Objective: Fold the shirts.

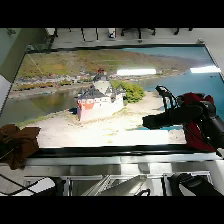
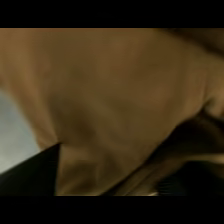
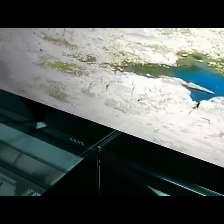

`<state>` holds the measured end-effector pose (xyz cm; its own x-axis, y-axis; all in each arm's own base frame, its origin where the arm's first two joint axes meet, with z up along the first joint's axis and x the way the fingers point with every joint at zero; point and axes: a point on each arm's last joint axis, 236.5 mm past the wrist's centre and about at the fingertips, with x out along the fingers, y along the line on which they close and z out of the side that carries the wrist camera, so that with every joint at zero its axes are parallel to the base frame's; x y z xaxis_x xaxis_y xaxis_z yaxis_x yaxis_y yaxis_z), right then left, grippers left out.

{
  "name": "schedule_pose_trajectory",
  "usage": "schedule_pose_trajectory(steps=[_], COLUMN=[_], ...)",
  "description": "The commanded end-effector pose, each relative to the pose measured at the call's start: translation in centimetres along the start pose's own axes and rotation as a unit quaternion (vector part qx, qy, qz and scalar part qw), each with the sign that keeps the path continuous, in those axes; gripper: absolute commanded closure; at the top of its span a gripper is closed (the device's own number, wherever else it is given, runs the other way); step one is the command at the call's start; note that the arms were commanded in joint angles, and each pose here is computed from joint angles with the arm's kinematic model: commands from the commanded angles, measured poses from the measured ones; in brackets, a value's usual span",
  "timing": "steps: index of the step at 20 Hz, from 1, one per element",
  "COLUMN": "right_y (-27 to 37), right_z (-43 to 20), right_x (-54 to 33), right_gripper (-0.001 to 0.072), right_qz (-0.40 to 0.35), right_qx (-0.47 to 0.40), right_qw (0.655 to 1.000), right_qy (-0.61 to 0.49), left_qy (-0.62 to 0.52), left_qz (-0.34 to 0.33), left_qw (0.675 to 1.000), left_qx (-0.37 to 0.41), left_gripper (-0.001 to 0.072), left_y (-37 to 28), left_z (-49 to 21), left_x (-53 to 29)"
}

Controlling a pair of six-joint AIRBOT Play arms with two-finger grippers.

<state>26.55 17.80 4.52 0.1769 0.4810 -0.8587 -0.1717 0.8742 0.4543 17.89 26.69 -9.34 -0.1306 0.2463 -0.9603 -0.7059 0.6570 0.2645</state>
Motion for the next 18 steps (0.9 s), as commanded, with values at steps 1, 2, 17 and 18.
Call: schedule_pose_trajectory(steps=[1,2,17,18], right_y=[0.0,0.0,0.0,0.0], right_z=[0.0,0.0,0.0,0.0], right_x=[0.0,0.0,0.0,0.0], right_gripper=[0.0691,0.0691,0.0691,0.0691], right_qz=[0.000,0.000,0.000,0.000], right_qx=[0.000,0.000,0.000,0.000], right_qw=[1.000,1.000,1.000,1.000], right_qy=[0.000,0.000,0.000,-0.001], left_qy=[0.022,0.032,-0.150,-0.145], left_qz=[0.003,0.004,-0.376,-0.385], left_qw=[0.999,0.999,0.842,0.833], left_qx=[0.027,0.035,0.355,0.370], left_gripper=[0.0661,0.0693,0.0693,0.0693], left_y=[-1.6,-1.9,-32.2,-33.0], left_z=[2.5,2.6,-14.7,-17.1], left_x=[1.8,1.7,-31.4,-31.5])
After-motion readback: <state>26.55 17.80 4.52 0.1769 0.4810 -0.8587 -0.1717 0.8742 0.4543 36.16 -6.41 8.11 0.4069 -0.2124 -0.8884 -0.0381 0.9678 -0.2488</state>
